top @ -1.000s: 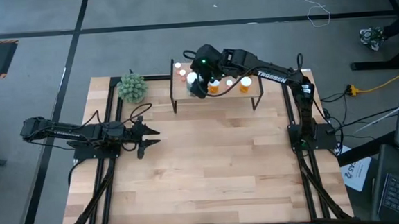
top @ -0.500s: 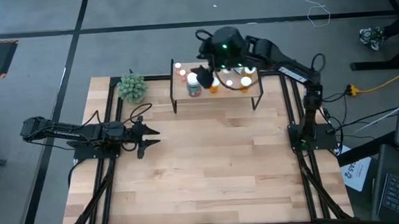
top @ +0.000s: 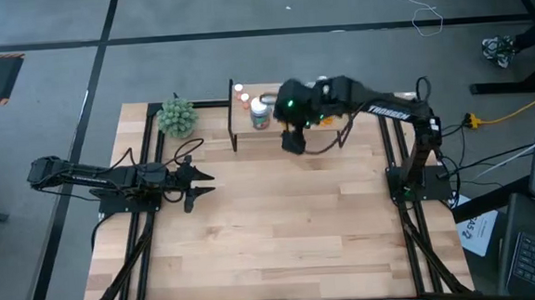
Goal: Pick and place medicine bottles onto shelf by color
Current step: Return to Home Position
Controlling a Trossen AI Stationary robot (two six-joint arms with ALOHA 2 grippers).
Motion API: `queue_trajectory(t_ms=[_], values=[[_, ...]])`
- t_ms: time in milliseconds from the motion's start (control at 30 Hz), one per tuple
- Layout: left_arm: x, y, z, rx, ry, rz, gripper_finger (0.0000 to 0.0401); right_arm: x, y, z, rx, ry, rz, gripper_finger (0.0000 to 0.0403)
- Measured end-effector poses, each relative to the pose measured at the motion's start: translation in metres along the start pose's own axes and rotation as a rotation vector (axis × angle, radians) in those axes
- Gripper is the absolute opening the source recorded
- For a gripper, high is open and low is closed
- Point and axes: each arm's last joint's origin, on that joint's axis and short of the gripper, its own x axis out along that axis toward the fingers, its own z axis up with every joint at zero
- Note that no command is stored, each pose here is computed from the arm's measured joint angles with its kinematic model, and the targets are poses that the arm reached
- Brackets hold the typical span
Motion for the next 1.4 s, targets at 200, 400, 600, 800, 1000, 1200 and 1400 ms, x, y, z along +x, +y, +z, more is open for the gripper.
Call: queue_trajectory(t_ms=[200,400,600,800,1000,1200,1400], values=[[0.0,0.0,0.0,0.0,0.0,0.0,0.0163,0.045,0.031,-0.026,-0.055,0.051,0.008,0.0287],[0.0,0.0,0.0,0.0,0.0,0.0,0.0163,0.036,0.043,-0.072,-0.032,-0.05,0.033,0.0287],[0.0,0.0,0.0,0.0,0.0,0.0,0.0163,0.012,0.039,-0.152,0.017,-0.183,0.062,0.0287],[0.0,0.0,0.0,0.0,0.0,0.0,0.0163,-0.009,0.029,-0.222,0.105,-0.294,0.118,0.0287],[0.0,0.0,0.0,0.0,0.0,0.0,0.0163,-0.032,0.02,-0.263,0.105,-0.467,0.135,0.0287],[0.0,0.0,0.0,0.0,0.0,0.0,0.0163,-0.031,0.021,-0.278,0.132,-0.76,0.194,0.0287],[0.0,0.0,0.0,0.0,-0.001,0.0,0.0163,-0.006,0.025,-0.31,0.127,-0.848,0.232,0.0287]])
